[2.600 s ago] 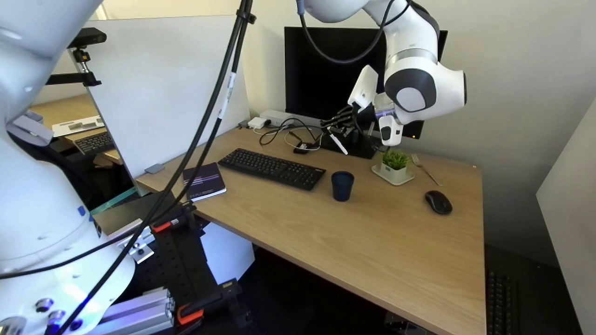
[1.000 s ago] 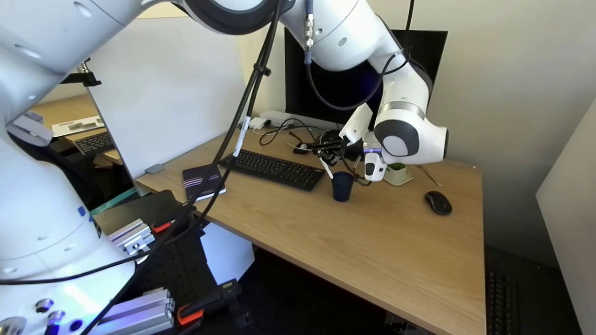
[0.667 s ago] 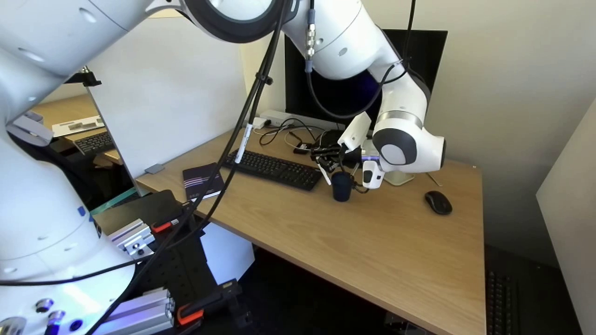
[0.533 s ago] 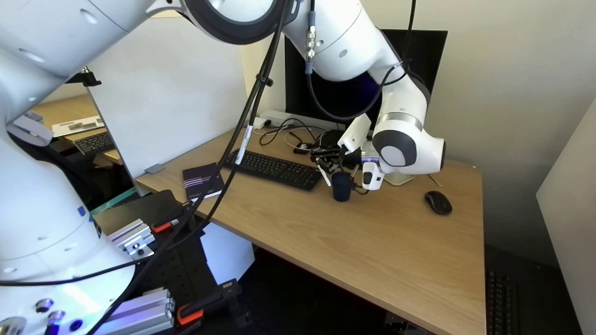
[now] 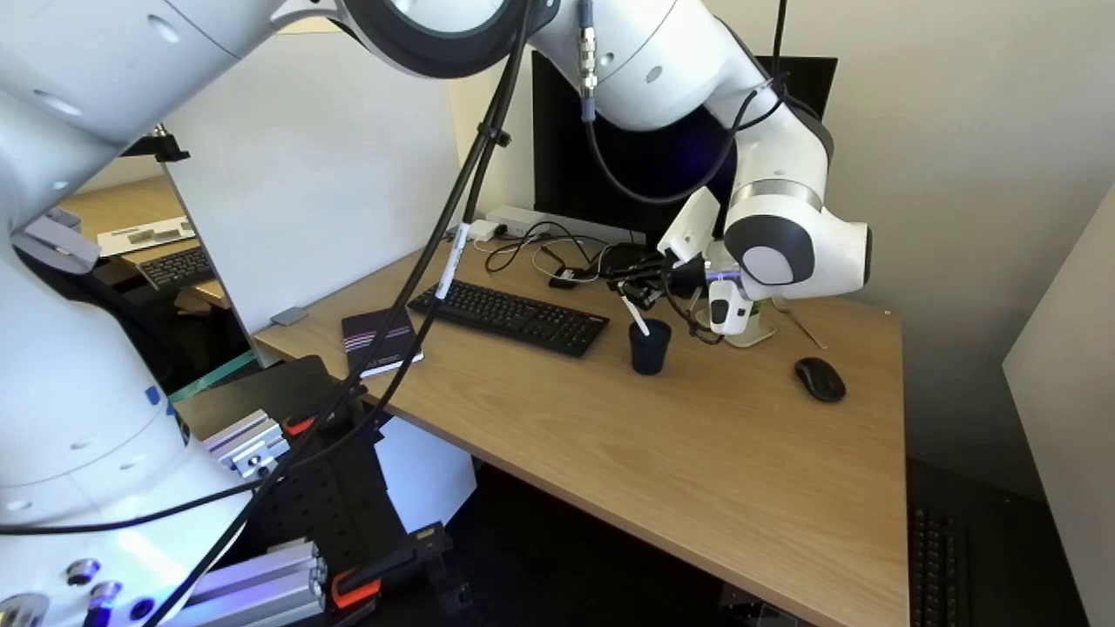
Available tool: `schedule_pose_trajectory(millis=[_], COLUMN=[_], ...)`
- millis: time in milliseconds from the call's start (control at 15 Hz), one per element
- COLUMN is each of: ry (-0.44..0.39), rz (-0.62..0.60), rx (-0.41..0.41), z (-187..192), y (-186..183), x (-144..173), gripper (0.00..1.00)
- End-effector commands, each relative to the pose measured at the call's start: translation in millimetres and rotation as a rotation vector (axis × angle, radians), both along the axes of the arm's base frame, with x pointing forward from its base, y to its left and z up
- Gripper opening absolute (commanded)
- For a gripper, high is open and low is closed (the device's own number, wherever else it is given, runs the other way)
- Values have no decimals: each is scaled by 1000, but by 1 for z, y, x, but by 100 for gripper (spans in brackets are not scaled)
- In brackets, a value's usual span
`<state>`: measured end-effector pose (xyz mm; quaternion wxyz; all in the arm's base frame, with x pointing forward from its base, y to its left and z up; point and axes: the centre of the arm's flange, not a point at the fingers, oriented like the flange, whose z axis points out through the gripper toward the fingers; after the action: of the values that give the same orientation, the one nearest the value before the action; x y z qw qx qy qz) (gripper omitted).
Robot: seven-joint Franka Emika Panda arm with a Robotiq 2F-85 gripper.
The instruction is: Put the marker in the cup
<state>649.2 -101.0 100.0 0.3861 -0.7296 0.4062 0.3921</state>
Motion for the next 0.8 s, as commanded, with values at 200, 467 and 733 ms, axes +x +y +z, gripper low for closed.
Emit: schedule_pose_trajectory(millis=[200, 467, 733], ry=[-5, -13, -2], rz=[23, 32, 48], rx=[-2, 1, 1], z=[9, -1, -29], y=[3, 11, 22], x=[17, 19, 16], gripper=[5, 5, 5])
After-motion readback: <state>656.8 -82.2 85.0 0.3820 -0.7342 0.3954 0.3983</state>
